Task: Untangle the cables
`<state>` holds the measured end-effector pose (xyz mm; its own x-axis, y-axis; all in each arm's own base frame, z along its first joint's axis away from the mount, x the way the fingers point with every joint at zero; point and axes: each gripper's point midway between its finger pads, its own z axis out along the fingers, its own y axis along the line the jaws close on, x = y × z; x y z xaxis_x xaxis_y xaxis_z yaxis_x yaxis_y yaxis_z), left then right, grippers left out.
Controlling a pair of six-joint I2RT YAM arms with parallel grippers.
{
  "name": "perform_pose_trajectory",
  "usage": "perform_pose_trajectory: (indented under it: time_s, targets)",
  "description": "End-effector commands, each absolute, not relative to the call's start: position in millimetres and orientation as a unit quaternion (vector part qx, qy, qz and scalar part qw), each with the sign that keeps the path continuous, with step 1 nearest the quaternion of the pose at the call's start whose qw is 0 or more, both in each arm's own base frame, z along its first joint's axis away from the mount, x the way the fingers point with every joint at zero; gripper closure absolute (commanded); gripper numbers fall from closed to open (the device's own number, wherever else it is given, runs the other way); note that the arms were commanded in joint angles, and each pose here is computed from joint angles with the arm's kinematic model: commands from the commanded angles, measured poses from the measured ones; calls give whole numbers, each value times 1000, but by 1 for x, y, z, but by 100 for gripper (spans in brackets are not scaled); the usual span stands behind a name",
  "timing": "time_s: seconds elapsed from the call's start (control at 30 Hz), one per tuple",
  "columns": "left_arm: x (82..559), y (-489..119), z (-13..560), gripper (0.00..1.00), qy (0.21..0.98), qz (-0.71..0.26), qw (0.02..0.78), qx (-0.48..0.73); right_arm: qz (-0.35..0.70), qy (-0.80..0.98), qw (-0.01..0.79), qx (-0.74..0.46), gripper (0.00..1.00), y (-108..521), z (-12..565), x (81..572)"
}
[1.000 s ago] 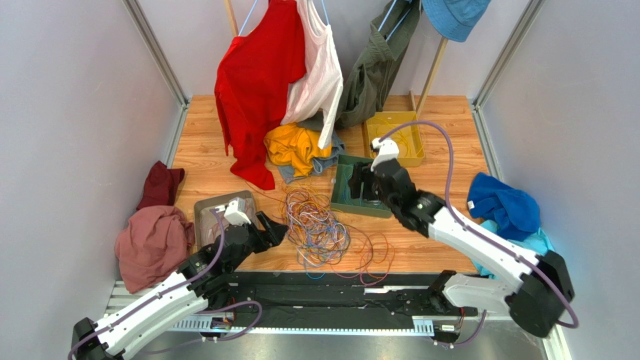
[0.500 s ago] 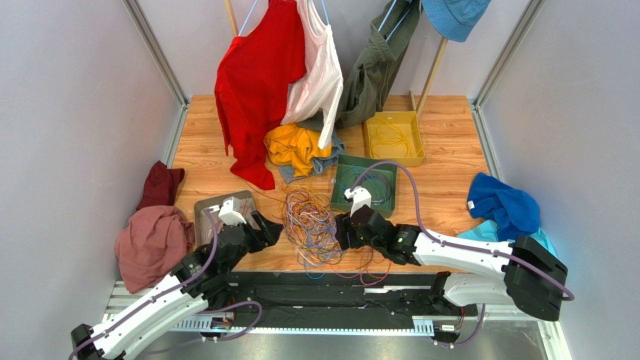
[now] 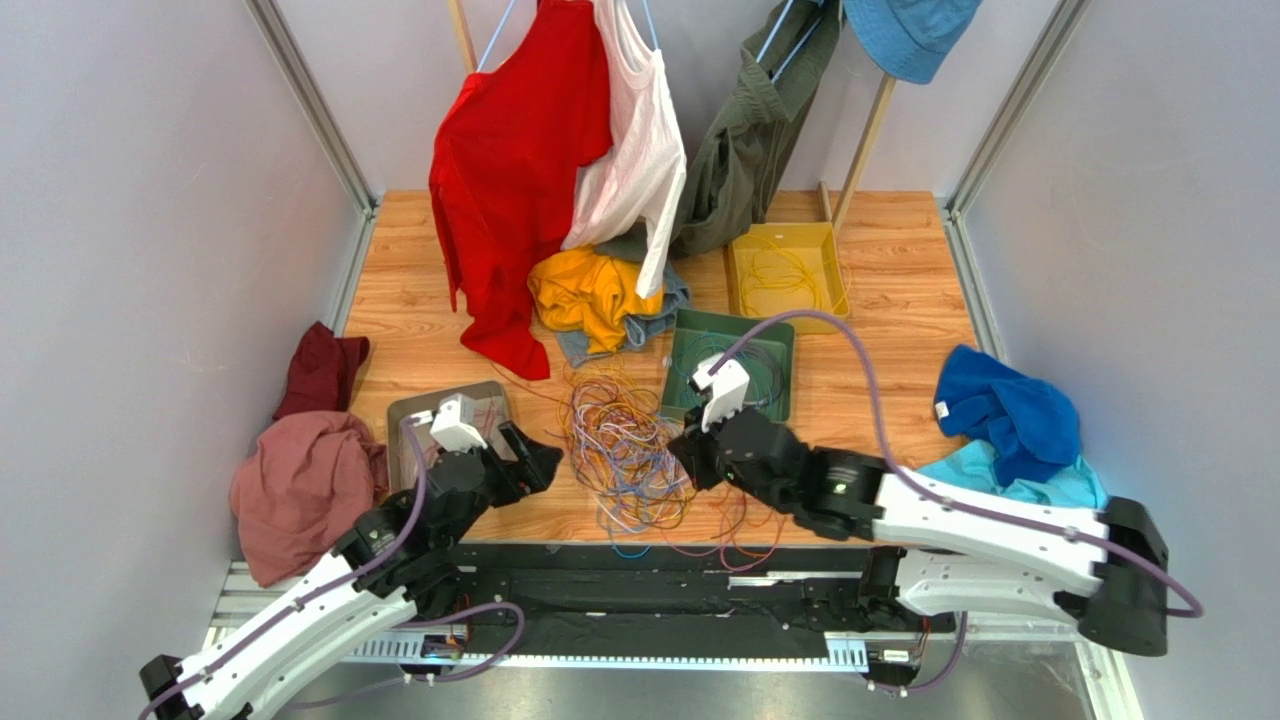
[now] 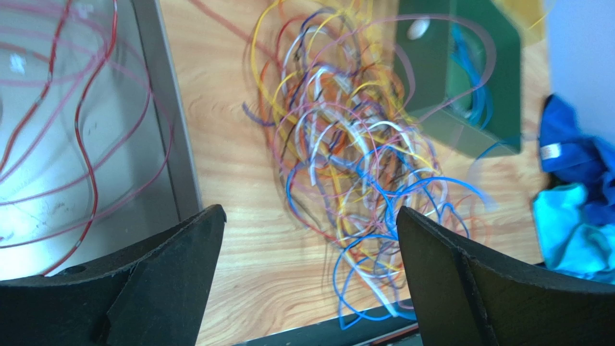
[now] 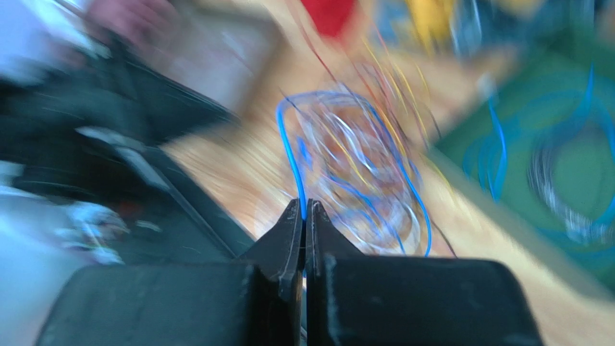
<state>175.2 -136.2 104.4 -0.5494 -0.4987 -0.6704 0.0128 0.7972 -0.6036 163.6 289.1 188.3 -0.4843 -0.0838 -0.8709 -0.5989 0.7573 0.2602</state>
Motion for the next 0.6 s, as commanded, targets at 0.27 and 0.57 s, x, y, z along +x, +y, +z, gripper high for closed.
perform_pose_trajectory:
  time_s: [0.27,0.57]
  targets:
    - [164,-153,300,1,640,-399,655,51,437,655,546,-286,100,274,489,97]
    - [134,-185,340,1,546,-504,658,127,472,641,539,-274,100,265,517,87]
